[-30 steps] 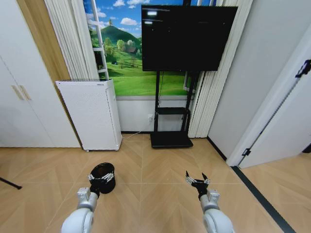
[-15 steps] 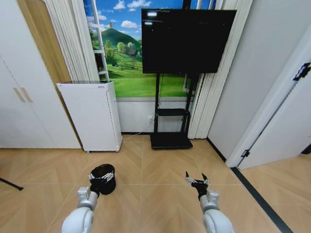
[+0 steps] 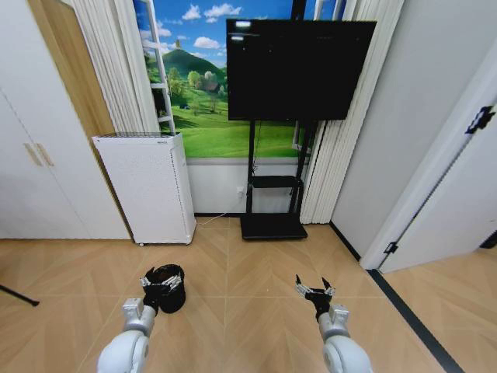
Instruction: Pick up the trash bin and place the garbage on the floor into it.
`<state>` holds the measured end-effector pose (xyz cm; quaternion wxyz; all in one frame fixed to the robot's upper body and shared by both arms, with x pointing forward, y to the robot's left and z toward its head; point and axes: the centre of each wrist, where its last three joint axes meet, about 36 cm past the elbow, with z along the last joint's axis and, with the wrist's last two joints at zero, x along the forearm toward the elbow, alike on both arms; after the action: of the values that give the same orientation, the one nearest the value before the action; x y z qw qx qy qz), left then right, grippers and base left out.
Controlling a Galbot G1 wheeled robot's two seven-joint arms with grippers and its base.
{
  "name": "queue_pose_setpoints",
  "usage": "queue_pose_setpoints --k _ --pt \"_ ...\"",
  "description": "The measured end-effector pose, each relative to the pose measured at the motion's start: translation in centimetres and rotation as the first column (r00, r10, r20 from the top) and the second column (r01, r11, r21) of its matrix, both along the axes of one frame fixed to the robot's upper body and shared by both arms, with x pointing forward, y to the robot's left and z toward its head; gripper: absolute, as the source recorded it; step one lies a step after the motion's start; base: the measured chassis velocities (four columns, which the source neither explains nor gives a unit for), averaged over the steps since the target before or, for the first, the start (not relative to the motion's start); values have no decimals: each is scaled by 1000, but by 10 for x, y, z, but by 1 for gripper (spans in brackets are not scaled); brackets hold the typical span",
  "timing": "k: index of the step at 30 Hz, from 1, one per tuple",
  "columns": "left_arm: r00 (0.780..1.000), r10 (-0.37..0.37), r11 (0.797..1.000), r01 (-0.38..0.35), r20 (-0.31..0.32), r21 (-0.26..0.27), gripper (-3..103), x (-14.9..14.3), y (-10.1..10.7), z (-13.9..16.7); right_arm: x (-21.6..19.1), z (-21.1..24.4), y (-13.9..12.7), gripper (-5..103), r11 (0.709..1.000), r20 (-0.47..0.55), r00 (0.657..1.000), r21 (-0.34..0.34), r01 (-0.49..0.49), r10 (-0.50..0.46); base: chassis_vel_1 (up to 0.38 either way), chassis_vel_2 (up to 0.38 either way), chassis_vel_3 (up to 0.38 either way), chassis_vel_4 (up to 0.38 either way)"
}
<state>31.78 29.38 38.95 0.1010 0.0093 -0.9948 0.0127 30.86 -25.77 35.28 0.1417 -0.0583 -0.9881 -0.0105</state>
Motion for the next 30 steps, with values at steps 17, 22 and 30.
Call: queue_pose_setpoints --k 17,22,30 --pt "1000 13 1000 -13 1 -23 100 -1 5 -2 -11 4 5 100 1000 -29 999 -15 -21 21 0 0 0 0" --pt "1000 14 1000 -14 3 -22 100 -2 6 -3 -12 4 4 100 1000 -30 999 -18 -17 17 100 -41 -120 37" --pt "1000 16 1000 -15 5 -20 100 -5 3 -2 -16 3 -2 100 1000 -30 1000 -26 -10 9 217 -132 -238 139"
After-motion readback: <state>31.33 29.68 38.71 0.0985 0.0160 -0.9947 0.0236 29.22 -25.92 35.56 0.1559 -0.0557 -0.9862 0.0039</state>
